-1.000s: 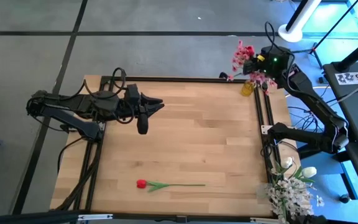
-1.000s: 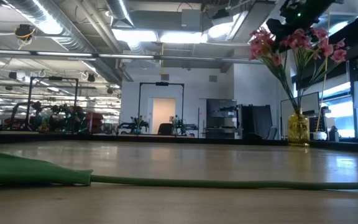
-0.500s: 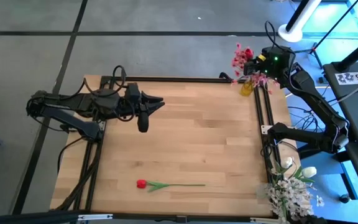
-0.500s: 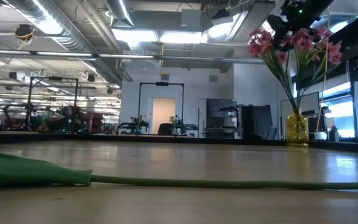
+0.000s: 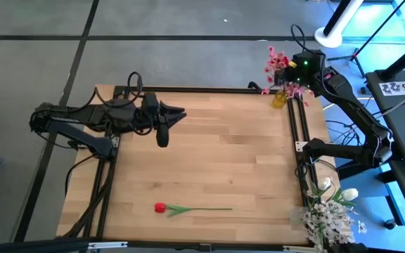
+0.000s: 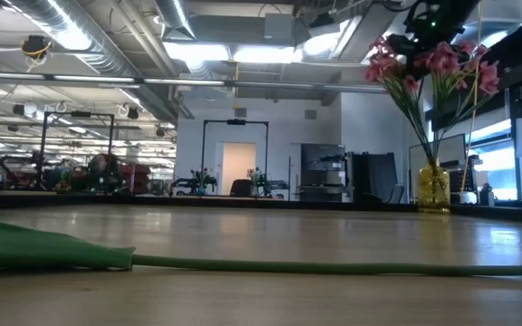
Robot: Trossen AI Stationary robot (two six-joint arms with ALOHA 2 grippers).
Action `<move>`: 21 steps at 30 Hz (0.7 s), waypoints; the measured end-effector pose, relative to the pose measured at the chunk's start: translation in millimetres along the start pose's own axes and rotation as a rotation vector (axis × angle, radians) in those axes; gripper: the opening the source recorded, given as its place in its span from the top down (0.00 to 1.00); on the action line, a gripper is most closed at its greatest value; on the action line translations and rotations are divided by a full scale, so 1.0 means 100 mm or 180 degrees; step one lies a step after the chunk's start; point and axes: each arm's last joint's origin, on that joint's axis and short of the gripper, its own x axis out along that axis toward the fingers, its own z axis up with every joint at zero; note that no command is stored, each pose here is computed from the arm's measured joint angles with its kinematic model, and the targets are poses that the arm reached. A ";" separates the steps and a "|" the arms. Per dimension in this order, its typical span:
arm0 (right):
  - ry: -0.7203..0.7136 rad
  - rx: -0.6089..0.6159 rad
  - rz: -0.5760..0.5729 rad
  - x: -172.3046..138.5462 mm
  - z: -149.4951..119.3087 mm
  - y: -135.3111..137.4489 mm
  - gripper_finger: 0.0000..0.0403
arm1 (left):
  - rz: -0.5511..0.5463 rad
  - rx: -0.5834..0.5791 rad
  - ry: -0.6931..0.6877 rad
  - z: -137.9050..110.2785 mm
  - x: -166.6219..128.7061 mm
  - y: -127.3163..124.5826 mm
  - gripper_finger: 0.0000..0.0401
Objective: Sort flowers into vase by color
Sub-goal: Put the top red flower into the yellow vase
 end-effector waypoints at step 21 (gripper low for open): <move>-0.0146 -0.0387 -0.0011 -0.13 0.30 0.02 0.89 | 0.0008 -0.0029 -0.0021 0.03 0.04 0.07 0.79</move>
